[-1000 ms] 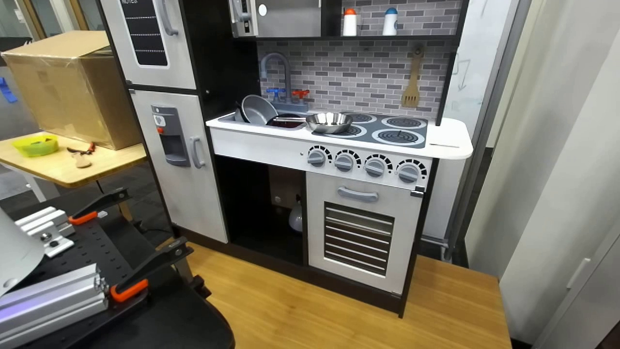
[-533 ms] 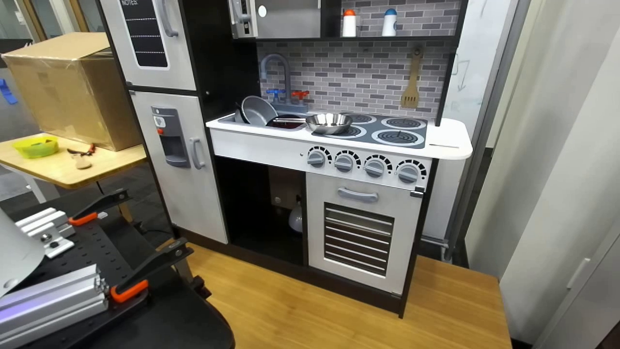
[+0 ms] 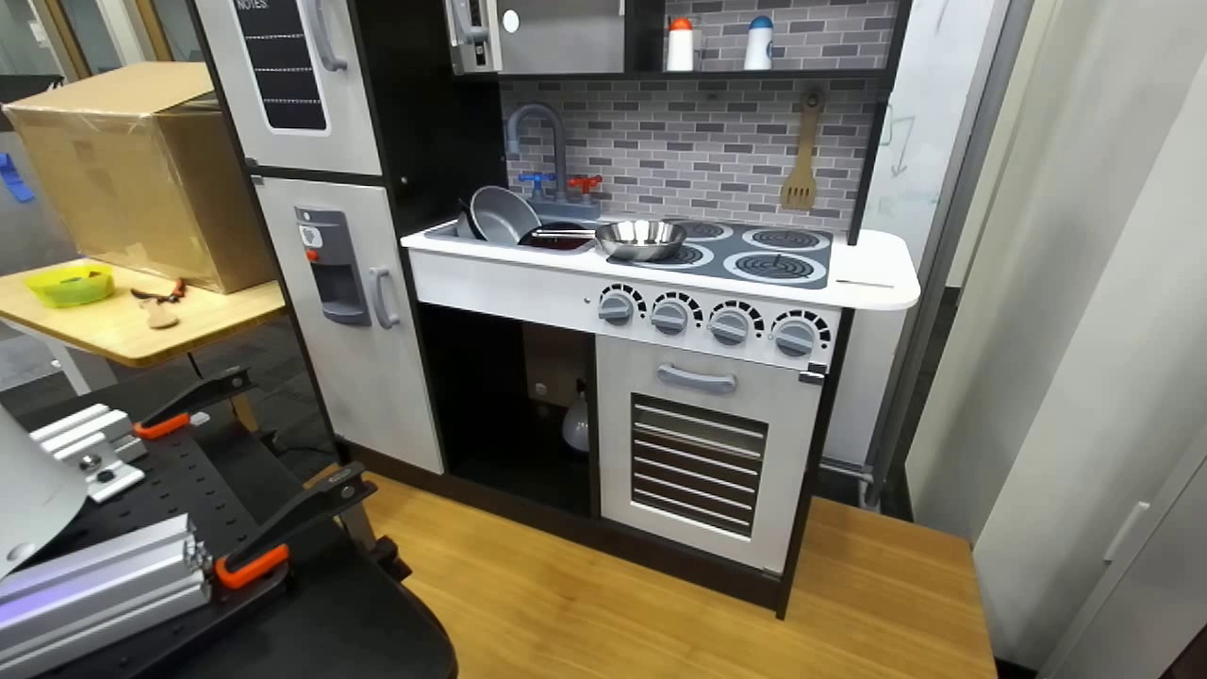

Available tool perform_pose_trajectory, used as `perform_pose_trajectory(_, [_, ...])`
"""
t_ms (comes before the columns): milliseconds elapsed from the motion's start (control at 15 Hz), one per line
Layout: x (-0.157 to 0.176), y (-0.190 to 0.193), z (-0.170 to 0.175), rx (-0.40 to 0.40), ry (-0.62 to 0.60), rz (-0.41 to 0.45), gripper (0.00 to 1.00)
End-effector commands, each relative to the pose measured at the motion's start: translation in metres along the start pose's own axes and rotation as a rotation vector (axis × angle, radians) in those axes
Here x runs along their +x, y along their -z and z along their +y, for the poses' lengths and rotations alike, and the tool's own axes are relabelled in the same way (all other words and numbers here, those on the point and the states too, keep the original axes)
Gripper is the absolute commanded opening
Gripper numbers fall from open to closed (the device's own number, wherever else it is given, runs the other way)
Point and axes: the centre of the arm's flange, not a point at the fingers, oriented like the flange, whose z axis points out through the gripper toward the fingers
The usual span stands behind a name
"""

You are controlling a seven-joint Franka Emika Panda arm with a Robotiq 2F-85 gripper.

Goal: Open the top compartment of the refrigerator

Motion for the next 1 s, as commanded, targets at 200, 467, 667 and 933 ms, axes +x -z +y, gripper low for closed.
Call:
perform_pose_trajectory(200, [0.004, -0.006, -0.014, -0.021, -0.082, 0.017, 1.00])
perform_pose_trajectory(467, [0.003, -0.008, -0.030, -0.052, -0.116, 0.045, 1.00])
perform_pose_trajectory(667, [0.003, -0.018, -0.034, -0.095, -0.151, 0.030, 1.00])
perform_pose_trajectory(933, [-0.001, -0.019, -0.032, -0.077, -0.172, 0.007, 1.00])
